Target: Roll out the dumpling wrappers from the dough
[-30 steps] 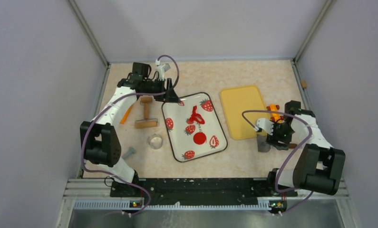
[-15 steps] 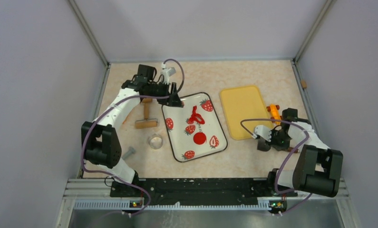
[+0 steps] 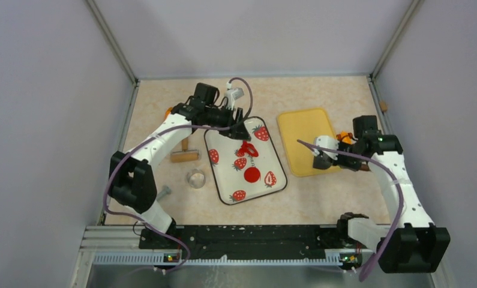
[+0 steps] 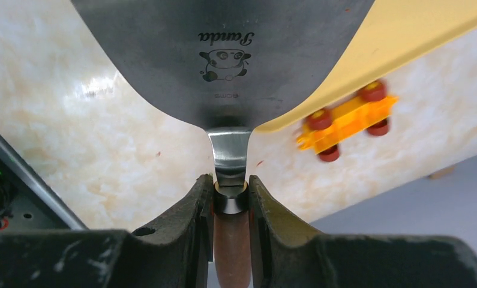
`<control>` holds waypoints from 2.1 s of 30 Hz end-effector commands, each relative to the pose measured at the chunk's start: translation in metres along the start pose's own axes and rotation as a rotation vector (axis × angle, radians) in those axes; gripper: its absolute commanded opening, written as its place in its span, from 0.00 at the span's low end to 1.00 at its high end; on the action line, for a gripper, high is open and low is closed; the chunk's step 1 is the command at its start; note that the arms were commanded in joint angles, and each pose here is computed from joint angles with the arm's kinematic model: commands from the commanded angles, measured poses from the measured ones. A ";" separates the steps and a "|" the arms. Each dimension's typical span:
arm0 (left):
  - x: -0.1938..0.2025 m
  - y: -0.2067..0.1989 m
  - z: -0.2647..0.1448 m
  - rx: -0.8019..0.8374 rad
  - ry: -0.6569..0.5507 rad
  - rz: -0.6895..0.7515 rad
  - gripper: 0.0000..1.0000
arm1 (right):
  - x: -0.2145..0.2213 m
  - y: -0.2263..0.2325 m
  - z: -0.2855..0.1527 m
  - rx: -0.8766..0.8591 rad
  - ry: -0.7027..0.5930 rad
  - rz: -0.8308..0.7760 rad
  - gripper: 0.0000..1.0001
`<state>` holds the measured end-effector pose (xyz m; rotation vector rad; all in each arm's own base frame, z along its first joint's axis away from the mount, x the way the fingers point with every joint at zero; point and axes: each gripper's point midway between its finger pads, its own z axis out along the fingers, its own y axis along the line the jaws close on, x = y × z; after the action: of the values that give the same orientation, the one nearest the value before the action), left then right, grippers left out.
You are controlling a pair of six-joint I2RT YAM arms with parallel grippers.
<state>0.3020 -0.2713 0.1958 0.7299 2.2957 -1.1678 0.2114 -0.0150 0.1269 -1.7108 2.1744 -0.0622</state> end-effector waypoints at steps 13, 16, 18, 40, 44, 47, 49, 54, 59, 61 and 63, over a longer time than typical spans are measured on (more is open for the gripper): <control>-0.084 -0.060 0.048 0.279 -0.131 -0.030 0.65 | -0.189 -0.087 -0.020 0.083 -0.304 0.196 0.00; -0.082 -0.058 0.057 0.286 -0.122 -0.044 0.65 | -0.203 -0.086 -0.017 0.074 -0.314 0.164 0.00; -0.080 -0.053 0.064 0.269 -0.114 -0.064 0.65 | -0.212 -0.083 -0.015 0.062 -0.318 0.142 0.00; -0.070 -0.019 0.043 0.441 -0.156 -0.284 0.00 | -0.249 -0.089 -0.055 0.069 -0.520 0.407 0.70; -0.077 -0.014 0.018 0.518 -0.226 -0.327 0.00 | -0.246 -0.105 -0.081 -0.155 -0.725 0.864 0.82; -0.080 -0.017 0.005 0.560 -0.252 -0.308 0.00 | -0.241 -0.100 -0.073 -0.363 -0.774 1.045 0.82; -0.078 -0.019 0.004 0.568 -0.236 -0.315 0.00 | -0.237 -0.095 -0.065 -0.409 -0.780 1.063 0.82; -0.077 -0.015 0.008 0.558 -0.227 -0.342 0.00 | -0.246 -0.087 -0.062 -0.611 -0.834 1.146 0.81; -0.077 -0.011 0.011 0.554 -0.220 -0.371 0.00 | -0.255 -0.090 -0.066 -0.695 -0.869 1.138 0.74; -0.077 -0.010 0.011 0.550 -0.219 -0.374 0.00 | -0.257 -0.094 -0.066 -0.697 -0.873 1.138 0.71; -0.077 -0.009 0.012 0.548 -0.216 -0.380 0.00 | -0.256 -0.095 -0.064 -0.695 -0.871 1.141 0.69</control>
<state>0.3590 -0.3063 0.2178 0.2261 2.0720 -1.9901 0.3231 0.1857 0.2562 -0.2127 2.2138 1.4493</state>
